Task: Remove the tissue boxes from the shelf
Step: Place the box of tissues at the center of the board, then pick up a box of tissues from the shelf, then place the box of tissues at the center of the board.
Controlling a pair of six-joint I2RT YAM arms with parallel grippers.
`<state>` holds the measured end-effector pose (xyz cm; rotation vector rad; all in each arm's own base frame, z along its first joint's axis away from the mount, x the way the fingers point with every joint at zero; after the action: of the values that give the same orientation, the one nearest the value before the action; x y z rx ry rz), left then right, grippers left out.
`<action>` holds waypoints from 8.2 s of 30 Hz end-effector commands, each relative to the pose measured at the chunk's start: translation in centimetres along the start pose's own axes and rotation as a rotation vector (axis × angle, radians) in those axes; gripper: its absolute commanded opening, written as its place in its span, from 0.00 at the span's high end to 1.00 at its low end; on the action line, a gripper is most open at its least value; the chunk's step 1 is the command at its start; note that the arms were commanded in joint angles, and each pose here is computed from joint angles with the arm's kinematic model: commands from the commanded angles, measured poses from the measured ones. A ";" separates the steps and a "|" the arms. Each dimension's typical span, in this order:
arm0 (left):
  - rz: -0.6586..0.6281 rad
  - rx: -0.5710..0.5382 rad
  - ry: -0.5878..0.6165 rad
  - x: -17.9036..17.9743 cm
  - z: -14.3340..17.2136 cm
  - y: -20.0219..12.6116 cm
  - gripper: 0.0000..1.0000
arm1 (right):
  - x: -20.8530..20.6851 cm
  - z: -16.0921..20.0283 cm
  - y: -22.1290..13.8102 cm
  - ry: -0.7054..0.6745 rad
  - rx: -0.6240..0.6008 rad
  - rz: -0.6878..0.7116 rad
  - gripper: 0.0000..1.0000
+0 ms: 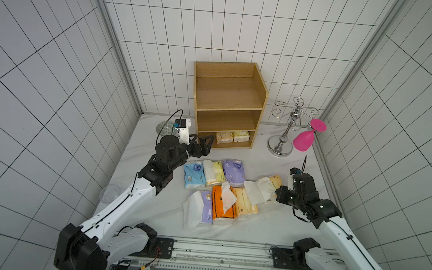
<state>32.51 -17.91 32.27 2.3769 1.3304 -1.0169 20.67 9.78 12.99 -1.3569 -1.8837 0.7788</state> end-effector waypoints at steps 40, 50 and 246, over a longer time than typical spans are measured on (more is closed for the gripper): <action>-0.156 -0.021 0.024 4.5 0.0 0.5 0.02 | -0.5 -0.3 2.8 0.128 -0.034 -0.019 0.28; -0.156 -0.043 -0.004 6.9 -2.2 3.3 0.02 | 8.0 -13.1 1.0 0.157 -0.313 -0.329 0.35; -0.104 0.108 0.083 3.4 2.3 1.2 0.02 | 2.0 -9.5 15.8 0.166 0.075 -0.198 0.50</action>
<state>33.28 -17.39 27.56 2.4429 1.4624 -1.0951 36.43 14.78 5.73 -1.1797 -1.7239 0.5996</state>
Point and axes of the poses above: each gripper's point midway between its finger pads, its own y axis out along the fingers, its own x axis along the line the jaws close on, z = x × y, the point moved 2 cm from there along -y, back along the fingers, and after that the axes turned 12 degrees about -y, right-handed, at the moved point
